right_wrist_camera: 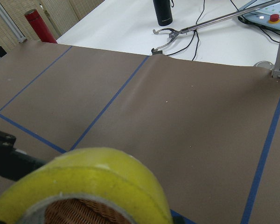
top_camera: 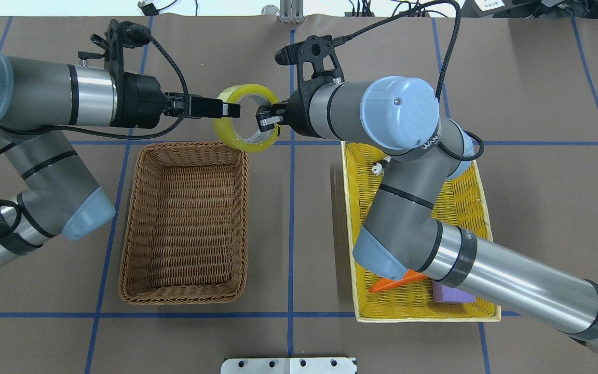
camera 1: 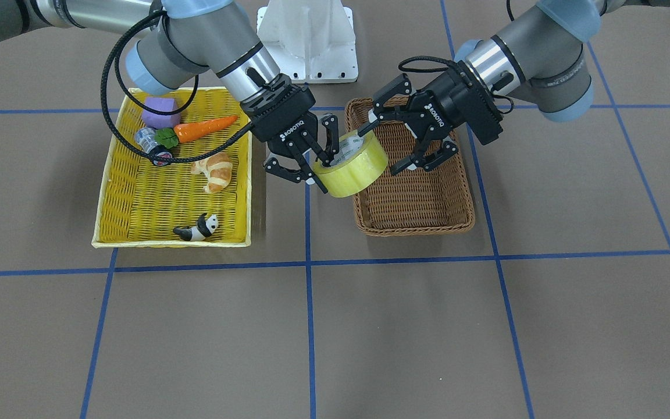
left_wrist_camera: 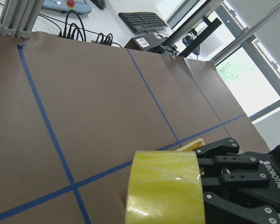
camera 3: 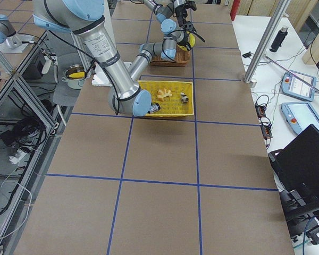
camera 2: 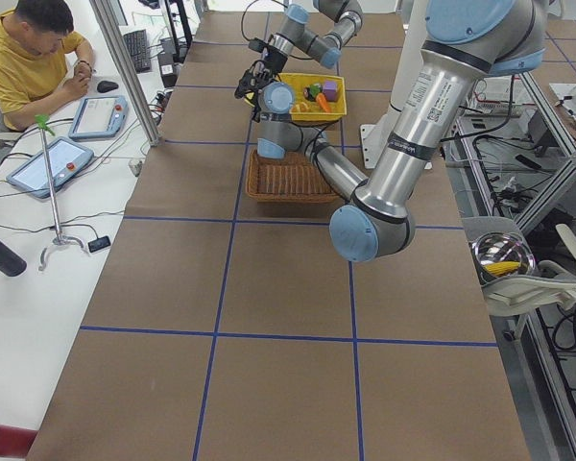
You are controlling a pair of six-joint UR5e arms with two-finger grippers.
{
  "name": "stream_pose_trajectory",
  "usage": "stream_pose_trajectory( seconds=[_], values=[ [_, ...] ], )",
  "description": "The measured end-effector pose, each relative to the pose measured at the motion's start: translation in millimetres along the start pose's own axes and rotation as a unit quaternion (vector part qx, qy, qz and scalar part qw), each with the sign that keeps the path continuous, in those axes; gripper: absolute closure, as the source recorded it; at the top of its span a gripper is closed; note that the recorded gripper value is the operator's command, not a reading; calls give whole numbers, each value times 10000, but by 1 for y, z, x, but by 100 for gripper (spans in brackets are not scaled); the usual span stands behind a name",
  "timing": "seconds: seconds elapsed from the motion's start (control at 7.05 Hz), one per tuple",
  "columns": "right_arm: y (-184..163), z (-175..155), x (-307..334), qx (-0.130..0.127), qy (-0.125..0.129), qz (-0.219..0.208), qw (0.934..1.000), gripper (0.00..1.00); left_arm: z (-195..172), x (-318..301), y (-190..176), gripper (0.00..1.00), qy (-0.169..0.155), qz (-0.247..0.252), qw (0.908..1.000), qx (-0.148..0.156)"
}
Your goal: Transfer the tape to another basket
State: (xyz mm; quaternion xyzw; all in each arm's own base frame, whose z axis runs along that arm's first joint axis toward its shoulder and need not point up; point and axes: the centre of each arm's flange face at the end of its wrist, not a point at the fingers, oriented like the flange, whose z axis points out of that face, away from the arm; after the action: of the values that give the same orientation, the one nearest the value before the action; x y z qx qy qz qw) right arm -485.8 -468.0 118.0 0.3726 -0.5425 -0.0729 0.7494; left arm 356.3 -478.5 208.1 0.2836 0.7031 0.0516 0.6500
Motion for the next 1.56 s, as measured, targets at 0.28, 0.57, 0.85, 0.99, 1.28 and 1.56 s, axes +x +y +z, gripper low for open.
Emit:
stream_pose_trajectory(
  seconds=[0.28, 0.57, 0.85, 0.99, 1.28, 1.56],
  values=[
    [0, -6, -7, 12, -101, 10, 9999, 0, 1, 0, -2, 100, -18, -61, 10000, 32],
    [1, -23, -8, -6, -227, 187, 9996, 0, 1, -3, -2, 100, -46, -181, 9998, 46],
    [-17, -34, 27, -343, -120, 341, 9988, 0, -1, -6, -2, 100, -60, -246, 9997, 57],
    [-35, -42, 66, -800, 173, 543, 9952, 0, -3, -7, 0, 100, -3, -377, 9993, 78],
    [-79, -72, 163, -1549, 723, 1079, 9793, 0, -10, -13, 11, 100, 192, -1447, 9892, 87],
    [-97, -104, 265, -2063, 1292, 1191, 9626, 0, -24, -28, 26, 100, 380, -3144, 9484, 160]
  ],
)
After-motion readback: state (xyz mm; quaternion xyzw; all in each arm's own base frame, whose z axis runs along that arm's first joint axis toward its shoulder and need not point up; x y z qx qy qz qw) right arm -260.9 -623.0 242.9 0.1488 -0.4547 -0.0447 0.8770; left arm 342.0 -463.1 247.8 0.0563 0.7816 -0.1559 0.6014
